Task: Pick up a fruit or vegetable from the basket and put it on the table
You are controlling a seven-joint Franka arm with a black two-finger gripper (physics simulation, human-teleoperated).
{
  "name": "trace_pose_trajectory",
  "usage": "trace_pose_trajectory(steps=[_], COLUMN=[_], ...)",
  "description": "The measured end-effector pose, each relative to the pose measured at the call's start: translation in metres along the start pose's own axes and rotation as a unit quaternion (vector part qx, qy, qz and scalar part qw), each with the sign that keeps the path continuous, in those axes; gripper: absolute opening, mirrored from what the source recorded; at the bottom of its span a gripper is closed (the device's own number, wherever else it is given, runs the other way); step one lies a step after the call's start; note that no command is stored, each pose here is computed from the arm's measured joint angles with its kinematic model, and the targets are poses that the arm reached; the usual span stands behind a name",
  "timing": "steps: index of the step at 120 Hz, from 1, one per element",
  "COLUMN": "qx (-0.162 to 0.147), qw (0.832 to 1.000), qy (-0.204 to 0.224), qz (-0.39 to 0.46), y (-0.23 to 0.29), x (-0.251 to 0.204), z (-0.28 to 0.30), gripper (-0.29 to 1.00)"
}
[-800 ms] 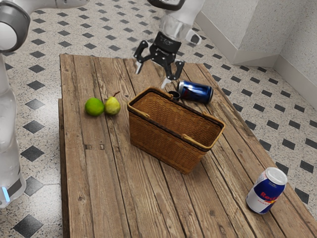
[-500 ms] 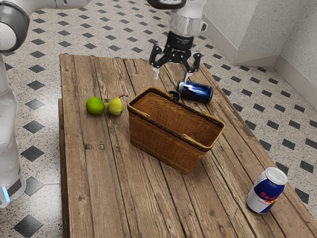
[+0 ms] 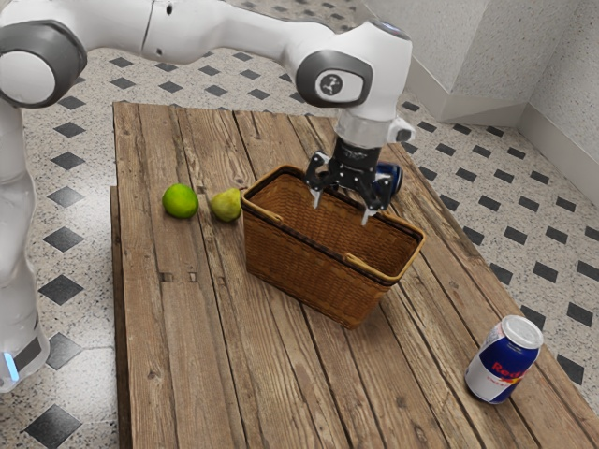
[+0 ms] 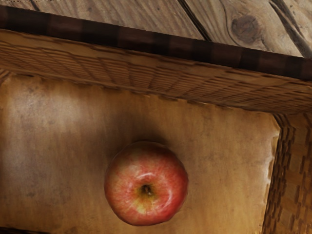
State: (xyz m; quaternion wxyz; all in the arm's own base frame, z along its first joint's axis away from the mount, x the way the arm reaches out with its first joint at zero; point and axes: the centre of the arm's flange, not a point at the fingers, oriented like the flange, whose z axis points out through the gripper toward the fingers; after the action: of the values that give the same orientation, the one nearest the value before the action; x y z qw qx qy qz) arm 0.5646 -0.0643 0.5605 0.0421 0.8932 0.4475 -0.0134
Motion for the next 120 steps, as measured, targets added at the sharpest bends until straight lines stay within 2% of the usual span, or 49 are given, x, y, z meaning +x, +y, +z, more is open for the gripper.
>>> trace_pose_trajectory(steps=[17,45,57,88,101,120], qx=[-0.005,-0.025,-0.033,-0.038,-0.039,-0.043], qw=[0.998,0.99,0.99,0.994,0.993,0.987], qy=[-0.001,0.001,0.007,0.017,0.018,0.019], qz=[0.061,0.136,0.141,0.099,0.113,0.154], y=[0.009,0.011,0.003,-0.045,-0.043,-0.027], x=[-0.013,-0.038,-0.024,0.051,0.049,0.022], z=[0.028,0.032,0.026,0.021,0.021,0.018], gripper=[0.7,0.7,0.7,0.7,0.7,0.7])
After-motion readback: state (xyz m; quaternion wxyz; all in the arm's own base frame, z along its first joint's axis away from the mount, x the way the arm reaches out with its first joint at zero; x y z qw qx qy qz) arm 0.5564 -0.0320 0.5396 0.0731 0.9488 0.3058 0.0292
